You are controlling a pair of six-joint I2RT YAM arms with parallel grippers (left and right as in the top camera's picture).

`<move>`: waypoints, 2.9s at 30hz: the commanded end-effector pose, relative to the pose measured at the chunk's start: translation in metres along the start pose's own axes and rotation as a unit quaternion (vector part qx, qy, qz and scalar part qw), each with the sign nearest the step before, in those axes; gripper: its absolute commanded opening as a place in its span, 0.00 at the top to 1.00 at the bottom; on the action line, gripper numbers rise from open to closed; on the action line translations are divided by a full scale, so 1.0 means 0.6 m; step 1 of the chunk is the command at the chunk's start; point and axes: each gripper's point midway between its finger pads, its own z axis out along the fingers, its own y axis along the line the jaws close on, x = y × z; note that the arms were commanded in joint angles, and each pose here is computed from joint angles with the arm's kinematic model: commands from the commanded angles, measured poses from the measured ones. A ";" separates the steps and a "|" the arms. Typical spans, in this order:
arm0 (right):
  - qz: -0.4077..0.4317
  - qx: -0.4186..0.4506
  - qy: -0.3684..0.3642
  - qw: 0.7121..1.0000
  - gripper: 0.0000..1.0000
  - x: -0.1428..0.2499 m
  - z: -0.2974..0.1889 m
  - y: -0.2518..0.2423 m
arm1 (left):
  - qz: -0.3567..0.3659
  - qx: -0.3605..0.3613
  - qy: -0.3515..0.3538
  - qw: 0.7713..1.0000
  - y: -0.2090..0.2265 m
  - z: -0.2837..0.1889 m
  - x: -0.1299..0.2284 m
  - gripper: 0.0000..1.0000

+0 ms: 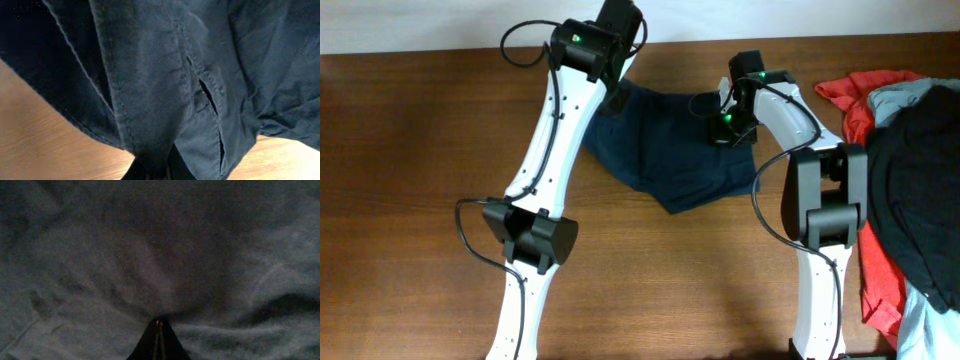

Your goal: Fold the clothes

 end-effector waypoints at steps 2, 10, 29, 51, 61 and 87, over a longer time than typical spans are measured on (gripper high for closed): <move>0.006 -0.023 0.027 0.999 0.96 0.028 0.030 0.054 | -0.006 -0.037 0.011 0.999 0.067 0.011 0.012 1.00; -0.018 -0.045 0.010 0.999 0.96 0.029 0.048 0.143 | -0.034 -0.006 0.017 0.999 0.118 0.029 0.031 1.00; -0.035 -0.054 -0.005 0.998 0.96 0.028 0.057 0.188 | 0.002 0.146 -0.021 0.989 -0.041 -0.002 -0.007 0.99; -0.035 -0.047 -0.023 0.998 0.96 0.011 0.046 0.182 | 0.050 0.169 -0.001 0.984 -0.156 0.024 -0.014 0.99; 0.013 0.007 -0.058 0.998 0.95 -0.054 -0.077 0.106 | 0.050 0.170 -0.002 0.984 -0.157 0.023 -0.015 0.99; 0.004 0.060 -0.115 0.992 0.95 -0.113 -0.075 0.017 | 0.060 0.221 0.022 0.973 -0.230 0.063 -0.010 1.00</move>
